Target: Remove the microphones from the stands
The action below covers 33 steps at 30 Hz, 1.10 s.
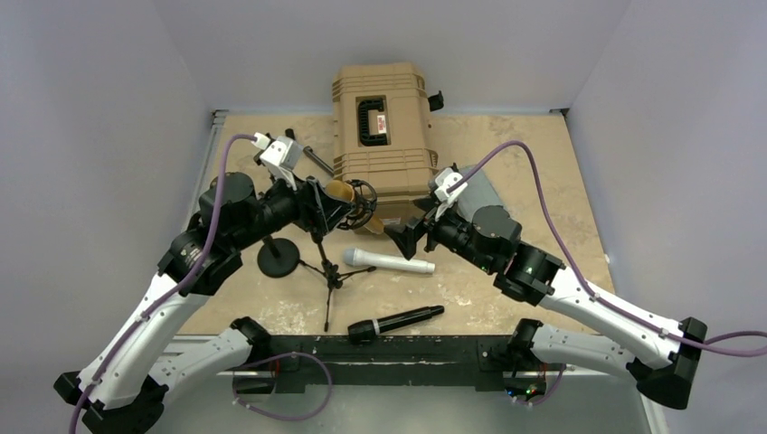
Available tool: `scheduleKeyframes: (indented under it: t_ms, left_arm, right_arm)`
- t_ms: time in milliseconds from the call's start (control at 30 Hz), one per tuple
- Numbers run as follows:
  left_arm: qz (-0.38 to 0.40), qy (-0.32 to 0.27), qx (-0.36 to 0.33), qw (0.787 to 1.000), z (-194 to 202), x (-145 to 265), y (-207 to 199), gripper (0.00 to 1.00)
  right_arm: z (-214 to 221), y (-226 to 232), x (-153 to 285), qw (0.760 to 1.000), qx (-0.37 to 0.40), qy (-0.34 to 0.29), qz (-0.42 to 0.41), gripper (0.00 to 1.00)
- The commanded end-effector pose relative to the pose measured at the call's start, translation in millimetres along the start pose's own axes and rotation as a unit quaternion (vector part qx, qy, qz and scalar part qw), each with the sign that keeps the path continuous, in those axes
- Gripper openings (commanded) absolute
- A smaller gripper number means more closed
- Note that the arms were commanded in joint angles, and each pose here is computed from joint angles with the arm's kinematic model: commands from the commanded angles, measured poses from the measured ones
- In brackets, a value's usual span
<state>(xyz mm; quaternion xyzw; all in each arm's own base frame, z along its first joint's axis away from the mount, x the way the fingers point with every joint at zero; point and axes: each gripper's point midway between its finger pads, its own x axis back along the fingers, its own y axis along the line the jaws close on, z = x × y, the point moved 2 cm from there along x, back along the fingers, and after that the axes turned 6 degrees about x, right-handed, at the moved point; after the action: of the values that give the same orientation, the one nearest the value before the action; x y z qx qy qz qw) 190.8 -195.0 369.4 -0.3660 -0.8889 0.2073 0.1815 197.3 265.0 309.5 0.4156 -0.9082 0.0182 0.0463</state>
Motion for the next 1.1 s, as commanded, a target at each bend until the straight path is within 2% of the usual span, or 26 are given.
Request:
scheduleKeyframes:
  t_ms: [0,133,267,400,600,833,1067]
  left_arm:
    - [-0.011,-0.036,-0.023,0.999,-21,3,-5,0.63]
    - [-0.011,-0.033,-0.025,0.999,-20,0,-6,0.51]
    - [-0.002,-0.027,-0.032,0.999,-21,2,-11,0.29]
    - [0.01,-0.033,-0.047,0.998,-30,13,-19,0.26]
    - [0.006,-0.029,-0.091,0.995,-48,32,-29,0.06]
    - [0.014,-0.062,-0.125,0.99,-76,57,-44,0.0]
    - [0.016,-0.145,-0.153,0.977,-117,106,-64,0.0]
  right_arm:
    - [-2,-4,4,1.0,-0.01,-0.009,0.013,0.87]
    - [1,-4,4,1.0,-0.013,-0.006,0.013,0.87]
    - [3,-4,3,1.0,-0.014,-0.004,0.013,0.86]
    - [4,-4,2,1.0,-0.013,-0.004,0.014,0.86]
    - [4,-5,1,1.0,-0.009,-0.003,0.018,0.86]
    - [4,-8,2,1.0,-0.005,-0.002,0.024,0.86]
    - [-4,-9,4,1.0,-0.004,-0.01,0.026,0.86]
